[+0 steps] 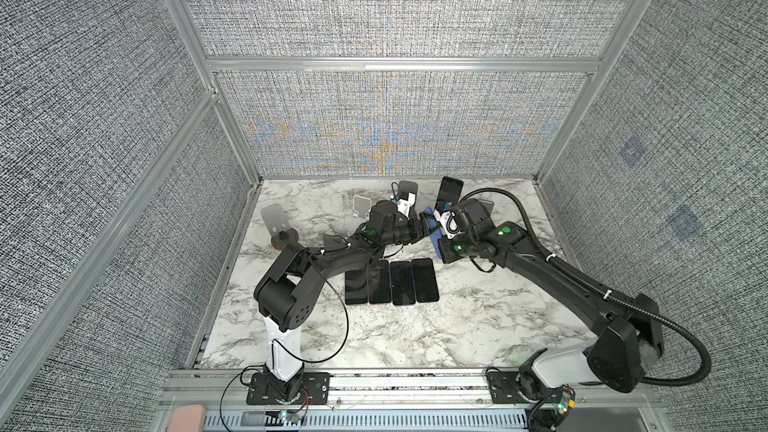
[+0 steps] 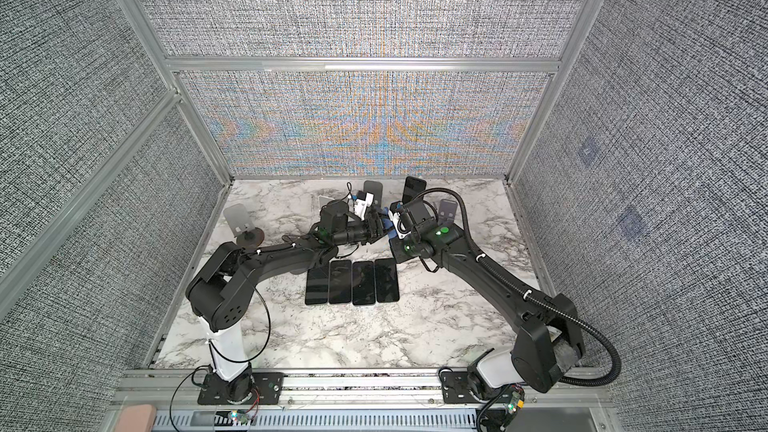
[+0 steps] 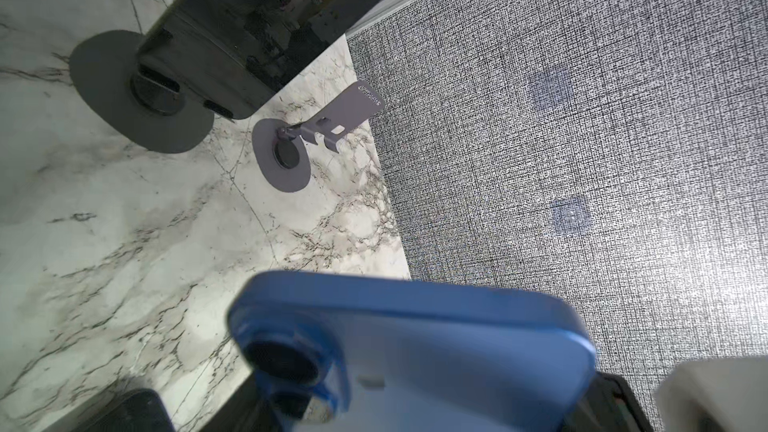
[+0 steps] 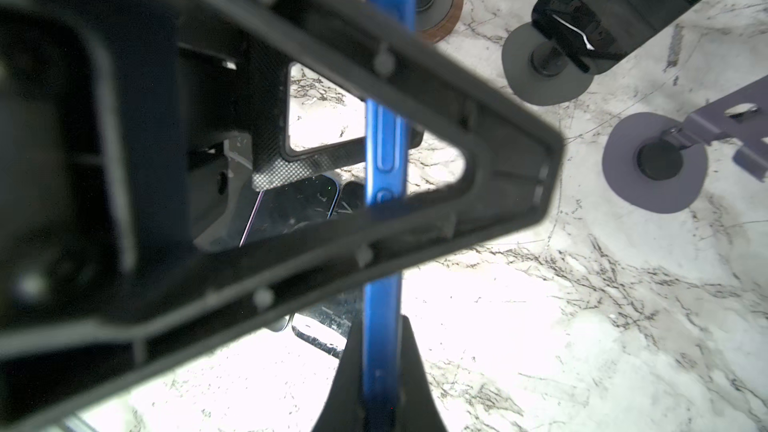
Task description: Remove the phone from the phone stand
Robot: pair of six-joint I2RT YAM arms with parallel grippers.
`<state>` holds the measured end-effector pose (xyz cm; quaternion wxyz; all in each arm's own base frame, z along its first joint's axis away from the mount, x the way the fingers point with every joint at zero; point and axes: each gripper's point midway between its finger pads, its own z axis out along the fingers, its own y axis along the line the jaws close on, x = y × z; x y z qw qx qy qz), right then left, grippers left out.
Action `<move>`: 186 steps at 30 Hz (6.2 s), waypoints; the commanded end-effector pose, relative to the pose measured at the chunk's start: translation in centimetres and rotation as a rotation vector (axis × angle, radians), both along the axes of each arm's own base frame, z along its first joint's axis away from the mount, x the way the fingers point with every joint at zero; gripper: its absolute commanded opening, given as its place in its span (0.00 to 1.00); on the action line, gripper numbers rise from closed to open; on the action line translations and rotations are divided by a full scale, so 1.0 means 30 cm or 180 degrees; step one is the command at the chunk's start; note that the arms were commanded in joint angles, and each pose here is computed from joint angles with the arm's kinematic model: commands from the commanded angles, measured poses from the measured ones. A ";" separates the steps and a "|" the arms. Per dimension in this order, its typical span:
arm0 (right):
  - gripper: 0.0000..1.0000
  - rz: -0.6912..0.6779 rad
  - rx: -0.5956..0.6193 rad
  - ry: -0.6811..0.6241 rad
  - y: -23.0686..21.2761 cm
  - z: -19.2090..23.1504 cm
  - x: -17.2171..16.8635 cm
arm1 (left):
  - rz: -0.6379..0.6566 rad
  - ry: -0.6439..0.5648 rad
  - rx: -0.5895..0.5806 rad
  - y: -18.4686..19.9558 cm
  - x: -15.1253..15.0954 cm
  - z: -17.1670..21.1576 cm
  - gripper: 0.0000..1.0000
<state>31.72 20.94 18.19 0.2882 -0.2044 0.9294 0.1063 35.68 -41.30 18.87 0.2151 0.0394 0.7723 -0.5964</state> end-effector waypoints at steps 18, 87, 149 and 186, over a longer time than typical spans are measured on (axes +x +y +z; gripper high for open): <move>0.84 0.0278 0.0488 0.0112 -0.020 0.098 -0.026 | -0.0114 -0.0199 -0.0173 0.017 0.027 0.017 0.36; 0.54 0.0139 0.2289 0.0826 -0.015 0.127 0.039 | -0.0346 -0.0940 0.0045 0.179 -0.052 0.201 0.98; 0.79 -0.0879 -0.0331 0.1242 -0.099 -0.535 -0.096 | 0.0255 -0.0620 0.1817 0.751 -0.189 0.083 0.99; 0.20 -0.1361 -0.0371 0.1123 -0.299 -0.521 -0.032 | 0.0141 -0.0655 0.1776 0.738 -0.200 0.086 0.99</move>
